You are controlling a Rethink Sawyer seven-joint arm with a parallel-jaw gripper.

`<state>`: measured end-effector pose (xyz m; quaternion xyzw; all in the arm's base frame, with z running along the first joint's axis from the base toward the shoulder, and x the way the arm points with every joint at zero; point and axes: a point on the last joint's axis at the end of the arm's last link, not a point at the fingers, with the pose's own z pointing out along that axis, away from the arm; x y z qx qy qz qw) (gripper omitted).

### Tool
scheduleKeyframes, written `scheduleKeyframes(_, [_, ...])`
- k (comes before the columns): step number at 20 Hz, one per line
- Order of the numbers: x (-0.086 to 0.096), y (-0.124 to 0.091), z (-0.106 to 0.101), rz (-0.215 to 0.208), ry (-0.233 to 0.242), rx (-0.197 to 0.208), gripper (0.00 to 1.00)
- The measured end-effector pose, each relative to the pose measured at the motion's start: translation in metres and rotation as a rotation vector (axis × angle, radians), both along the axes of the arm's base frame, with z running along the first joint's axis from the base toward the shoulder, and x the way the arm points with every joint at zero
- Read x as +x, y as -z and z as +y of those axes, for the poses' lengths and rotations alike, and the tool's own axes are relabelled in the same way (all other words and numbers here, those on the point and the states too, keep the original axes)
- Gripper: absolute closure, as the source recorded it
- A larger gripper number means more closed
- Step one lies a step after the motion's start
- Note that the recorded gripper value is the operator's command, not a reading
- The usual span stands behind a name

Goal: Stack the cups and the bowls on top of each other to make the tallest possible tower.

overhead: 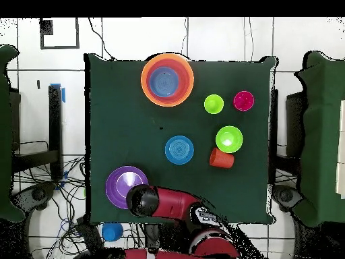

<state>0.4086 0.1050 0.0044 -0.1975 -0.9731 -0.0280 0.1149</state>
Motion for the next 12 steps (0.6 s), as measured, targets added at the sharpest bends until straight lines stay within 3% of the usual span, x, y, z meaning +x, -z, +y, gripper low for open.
scheduleKeyframes(12, [-0.036, 0.037, 0.008, 0.049, -0.036, 0.018, 0.00])
